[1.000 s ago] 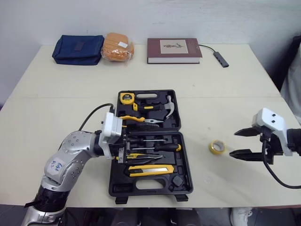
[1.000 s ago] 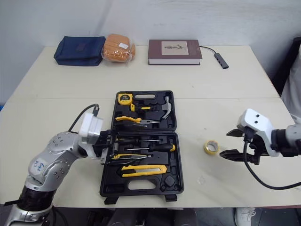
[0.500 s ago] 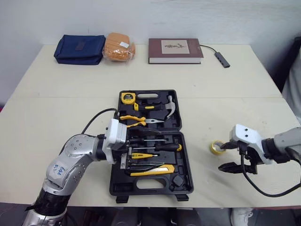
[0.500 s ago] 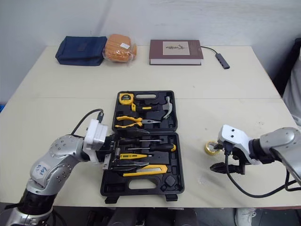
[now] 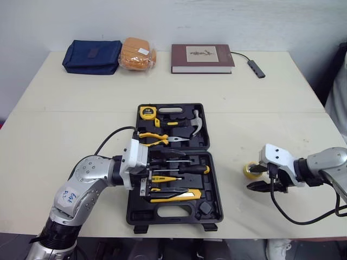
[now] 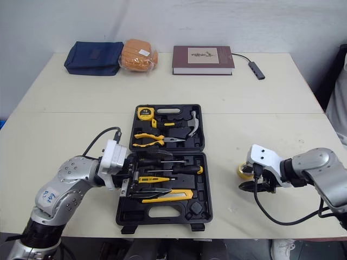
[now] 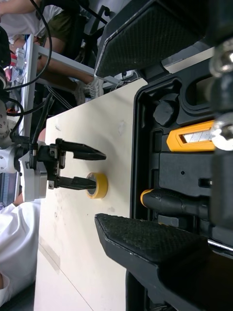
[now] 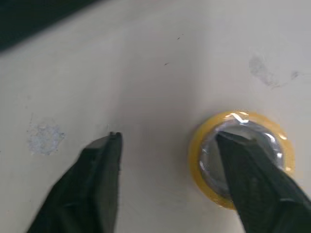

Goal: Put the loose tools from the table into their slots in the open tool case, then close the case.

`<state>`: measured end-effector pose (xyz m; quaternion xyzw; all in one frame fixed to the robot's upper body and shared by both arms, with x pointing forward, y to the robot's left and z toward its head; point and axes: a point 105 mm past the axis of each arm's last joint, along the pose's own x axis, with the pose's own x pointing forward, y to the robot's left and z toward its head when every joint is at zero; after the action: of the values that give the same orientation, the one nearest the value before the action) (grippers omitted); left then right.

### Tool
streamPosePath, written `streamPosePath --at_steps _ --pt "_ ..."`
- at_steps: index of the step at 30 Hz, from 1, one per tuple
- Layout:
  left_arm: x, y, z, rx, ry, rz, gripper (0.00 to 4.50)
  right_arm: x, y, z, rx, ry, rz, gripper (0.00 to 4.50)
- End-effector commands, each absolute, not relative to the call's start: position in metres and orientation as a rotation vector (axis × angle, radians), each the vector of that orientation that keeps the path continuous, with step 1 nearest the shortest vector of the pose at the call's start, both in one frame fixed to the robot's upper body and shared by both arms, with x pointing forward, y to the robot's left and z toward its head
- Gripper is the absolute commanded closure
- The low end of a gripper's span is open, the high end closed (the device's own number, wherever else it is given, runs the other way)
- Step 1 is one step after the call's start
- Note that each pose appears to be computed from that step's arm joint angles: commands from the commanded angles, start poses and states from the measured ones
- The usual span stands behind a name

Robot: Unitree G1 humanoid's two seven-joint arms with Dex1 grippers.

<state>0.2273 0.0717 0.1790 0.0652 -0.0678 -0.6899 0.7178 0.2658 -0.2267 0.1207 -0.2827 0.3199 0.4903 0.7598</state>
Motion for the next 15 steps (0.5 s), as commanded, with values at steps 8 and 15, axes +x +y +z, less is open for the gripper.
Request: streamPosePath --at_steps 8,15 --pt "0.216 0.069 0.184 0.176 -0.18 -1.562 0.0 0.265 -0.214 0.142 -0.722 0.592 1.18 4.46" --pt "0.205 0.082 0.186 0.24 -0.18 -1.609 0.0 0.224 -0.146 0.164 -0.727 0.411 1.543 4.46"
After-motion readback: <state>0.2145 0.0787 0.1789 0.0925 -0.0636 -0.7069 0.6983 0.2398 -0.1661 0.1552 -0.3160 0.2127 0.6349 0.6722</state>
